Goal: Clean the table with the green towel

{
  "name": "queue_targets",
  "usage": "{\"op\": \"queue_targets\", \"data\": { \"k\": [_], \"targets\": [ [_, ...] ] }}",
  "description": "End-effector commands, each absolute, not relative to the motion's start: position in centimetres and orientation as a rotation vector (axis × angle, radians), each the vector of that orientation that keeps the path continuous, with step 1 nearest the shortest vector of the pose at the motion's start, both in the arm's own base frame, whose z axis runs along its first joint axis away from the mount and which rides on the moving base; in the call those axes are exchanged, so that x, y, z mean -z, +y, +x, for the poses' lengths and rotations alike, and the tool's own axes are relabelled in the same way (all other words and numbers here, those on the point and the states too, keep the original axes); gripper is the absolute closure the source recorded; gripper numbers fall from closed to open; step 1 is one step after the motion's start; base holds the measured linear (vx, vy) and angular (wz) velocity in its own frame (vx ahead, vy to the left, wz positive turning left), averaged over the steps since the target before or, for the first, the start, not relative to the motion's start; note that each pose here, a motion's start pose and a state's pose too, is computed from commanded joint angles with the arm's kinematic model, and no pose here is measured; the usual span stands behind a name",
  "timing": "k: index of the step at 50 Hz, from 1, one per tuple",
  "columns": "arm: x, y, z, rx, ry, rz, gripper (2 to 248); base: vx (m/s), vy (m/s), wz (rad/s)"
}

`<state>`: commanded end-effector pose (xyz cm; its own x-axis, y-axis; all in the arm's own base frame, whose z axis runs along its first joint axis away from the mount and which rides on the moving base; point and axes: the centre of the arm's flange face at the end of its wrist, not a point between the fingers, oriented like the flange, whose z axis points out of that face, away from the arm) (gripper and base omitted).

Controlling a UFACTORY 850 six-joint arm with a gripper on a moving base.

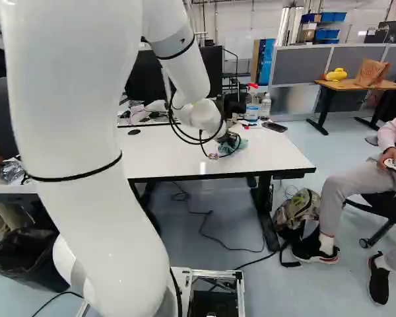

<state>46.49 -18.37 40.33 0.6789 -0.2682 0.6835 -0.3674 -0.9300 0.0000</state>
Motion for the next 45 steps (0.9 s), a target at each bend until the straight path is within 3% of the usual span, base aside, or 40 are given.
{"op": "queue_targets", "data": {
  "k": [45],
  "targets": [
    [-39.59,-18.44,46.66,-1.064,-0.526,2.763,200,0.0,0.0,0.0]
  ]
}}
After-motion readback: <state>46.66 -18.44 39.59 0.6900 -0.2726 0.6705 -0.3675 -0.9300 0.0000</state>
